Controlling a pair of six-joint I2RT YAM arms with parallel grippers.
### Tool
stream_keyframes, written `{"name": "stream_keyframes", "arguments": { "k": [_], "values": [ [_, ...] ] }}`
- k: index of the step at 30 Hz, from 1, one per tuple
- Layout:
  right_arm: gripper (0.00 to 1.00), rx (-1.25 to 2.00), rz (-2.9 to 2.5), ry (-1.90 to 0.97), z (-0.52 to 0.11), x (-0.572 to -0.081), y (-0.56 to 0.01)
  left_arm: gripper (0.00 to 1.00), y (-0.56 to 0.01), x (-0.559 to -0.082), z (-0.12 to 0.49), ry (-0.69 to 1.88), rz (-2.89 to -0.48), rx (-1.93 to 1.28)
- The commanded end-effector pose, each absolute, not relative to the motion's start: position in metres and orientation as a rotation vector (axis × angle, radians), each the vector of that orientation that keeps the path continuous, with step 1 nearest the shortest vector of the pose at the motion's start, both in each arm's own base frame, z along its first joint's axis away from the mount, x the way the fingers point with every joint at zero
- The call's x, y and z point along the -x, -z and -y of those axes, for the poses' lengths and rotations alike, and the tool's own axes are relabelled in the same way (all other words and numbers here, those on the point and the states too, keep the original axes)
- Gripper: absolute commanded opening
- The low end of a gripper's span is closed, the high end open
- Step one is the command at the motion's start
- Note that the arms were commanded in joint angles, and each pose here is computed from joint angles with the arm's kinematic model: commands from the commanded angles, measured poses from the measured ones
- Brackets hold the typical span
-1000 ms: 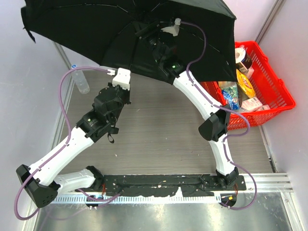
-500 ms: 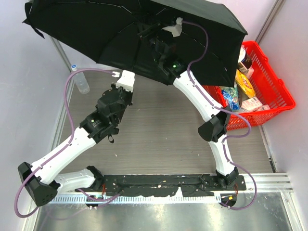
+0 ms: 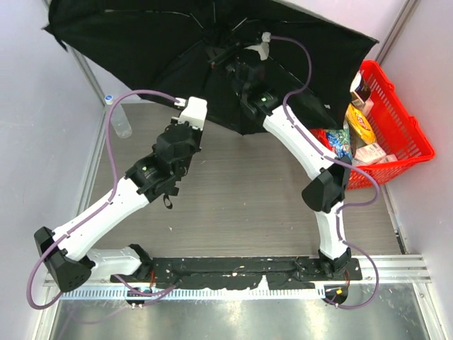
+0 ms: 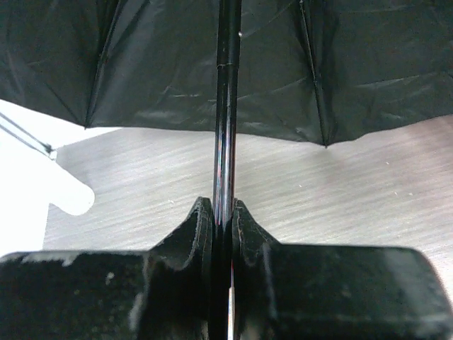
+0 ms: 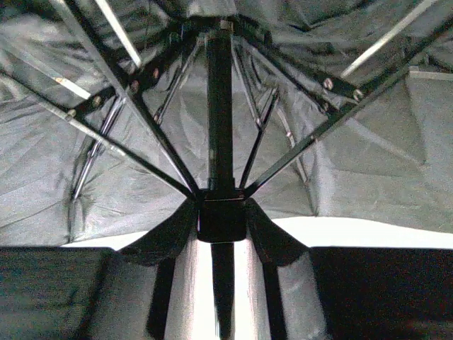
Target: Put away the umbrella
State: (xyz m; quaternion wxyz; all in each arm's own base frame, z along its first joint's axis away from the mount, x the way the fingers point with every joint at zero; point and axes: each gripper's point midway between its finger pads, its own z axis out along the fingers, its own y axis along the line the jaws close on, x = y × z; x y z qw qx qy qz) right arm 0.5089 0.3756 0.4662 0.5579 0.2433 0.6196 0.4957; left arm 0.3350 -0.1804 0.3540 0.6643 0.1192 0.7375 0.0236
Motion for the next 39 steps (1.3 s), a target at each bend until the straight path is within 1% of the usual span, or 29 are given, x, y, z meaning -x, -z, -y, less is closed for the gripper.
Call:
{"name": "stream_keyframes", "arguments": {
  "k": [1, 2, 3, 4, 5, 6, 7, 8, 10, 11, 12, 15, 16, 17, 19, 20, 22, 25, 26, 27, 28, 30, 31, 32, 33, 34, 35, 37, 39],
  "values": [
    [0.01, -0.434, -1.514, -1.408, -0.405, -0.439, -0.483, 0.00, -0.420, -0.337, 0.177, 0.102, -1.595, -0.029],
    [0.01, -0.382, -1.549, -1.455, -0.418, -0.431, -0.461, 0.00, -0.422, -0.337, 0.184, 0.130, -1.613, -0.051],
    [0.01, -0.368, -1.552, -1.487, -0.417, -0.420, -0.463, 0.00, -0.426, -0.336, 0.189, 0.155, -1.630, -0.065],
    [0.01, -0.347, -1.582, -1.502, -0.421, -0.415, -0.442, 0.00, -0.426, -0.336, 0.195, 0.177, -1.647, -0.081],
    [0.01, -0.305, -1.578, -1.542, -0.421, -0.403, -0.447, 0.00, -0.427, -0.335, 0.199, 0.200, -1.657, -0.095],
    [0.01, -0.272, -1.595, -1.567, -0.423, -0.395, -0.436, 0.00, -0.429, -0.332, 0.202, 0.225, -1.667, -0.110],
    [0.01, -0.259, -1.576, -1.564, -0.415, -0.389, -0.438, 0.00, -0.428, -0.328, 0.206, 0.249, -1.682, -0.130],
    [0.01, -0.253, -1.525, -1.563, -0.405, -0.385, -0.453, 0.00, -0.428, -0.325, 0.209, 0.281, -1.691, -0.145],
    [0.01, -0.274, -1.483, -1.572, -0.389, -0.392, -0.466, 0.00, -0.432, -0.311, 0.219, 0.393, -1.707, -0.174],
    [0.01, -0.275, -1.411, -1.596, -0.377, -0.400, -0.485, 0.06, -0.433, -0.304, 0.227, 0.461, -1.712, -0.197],
    [0.01, -0.266, -1.396, -1.643, -0.377, -0.402, -0.491, 0.17, -0.435, -0.294, 0.233, 0.532, -1.715, -0.224],
    [0.01, -0.234, -1.308, -1.649, -0.362, -0.408, -0.533, 0.58, -0.439, -0.269, 0.237, 0.674, -1.717, -0.239],
    [0.01, -0.237, -1.291, -1.647, -0.359, -0.410, -0.539, 0.68, -0.440, -0.262, 0.236, 0.705, -1.718, -0.238],
    [0.01, -0.222, -1.257, -1.655, -0.356, -0.404, -0.555, 0.77, -0.441, -0.257, 0.233, 0.723, -1.720, -0.235],
    [0.01, -0.192, -1.224, -1.656, -0.355, -0.400, -0.569, 0.85, -0.442, -0.250, 0.228, 0.750, -1.746, -0.238],
    [0.01, -0.176, -1.211, -1.651, -0.353, -0.399, -0.571, 0.99, -0.435, -0.245, 0.225, 0.753, -1.785, -0.246],
    [0.01, -0.127, -1.190, -1.657, -0.353, -0.393, -0.574, 1.00, -0.426, -0.243, 0.214, 0.755, -1.844, -0.199],
    [0.01, -0.042, -1.189, -1.661, -0.354, -0.387, -0.557, 1.00, -0.420, -0.221, 0.218, 0.956, -1.857, -0.176],
    [0.01, -0.035, -1.181, -1.661, -0.350, -0.388, -0.556, 0.97, -0.415, -0.217, 0.217, 1.010, -1.856, -0.151],
    [0.01, -0.007, -1.171, -1.679, -0.351, -0.386, -0.547, 0.93, -0.413, -0.216, 0.215, 1.037, -1.849, -0.114],
    [0.01, -0.009, -1.158, -1.697, -0.346, -0.384, -0.548, 0.87, -0.407, -0.215, 0.212, 1.051, -1.853, -0.074],
    [0.01, 0.021, -1.115, -1.722, -0.341, -0.379, -0.544, 0.70, -0.395, -0.216, 0.205, 1.042, -1.855, -0.012],
    [0.01, 0.047, -1.106, -1.733, -0.342, -0.376, -0.539, 0.66, -0.387, -0.218, 0.200, 1.026, -1.865, 0.032],
    [0.01, 0.062, -1.106, -1.734, -0.341, -0.373, -0.539, 0.65, -0.383, -0.216, 0.197, 1.026, -1.855, 0.055],
    [0.01, 0.063, -1.125, -1.729, -0.343, -0.374, -0.531, 0.67, -0.379, -0.215, 0.196, 1.045, -1.843, 0.075],
    [0.01, 0.065, -1.130, -1.729, -0.343, -0.374, -0.529, 0.78, -0.376, -0.211, 0.201, 1.085, -1.833, 0.058],
    [0.01, 0.069, -1.127, -1.731, -0.343, -0.372, -0.526, 0.83, -0.380, -0.206, 0.210, 1.157, -1.801, 0.014],
    [0.01, 0.069, -1.122, -1.728, -0.342, -0.372, -0.522, 0.89, -0.385, -0.193, 0.237, 1.355, -1.759, -0.097],
    [0.01, 0.065, -1.104, -1.730, -0.341, -0.373, -0.524, 0.91, -0.379, -0.188, 0.258, 1.491, -1.766, -0.179]
  ]
}}
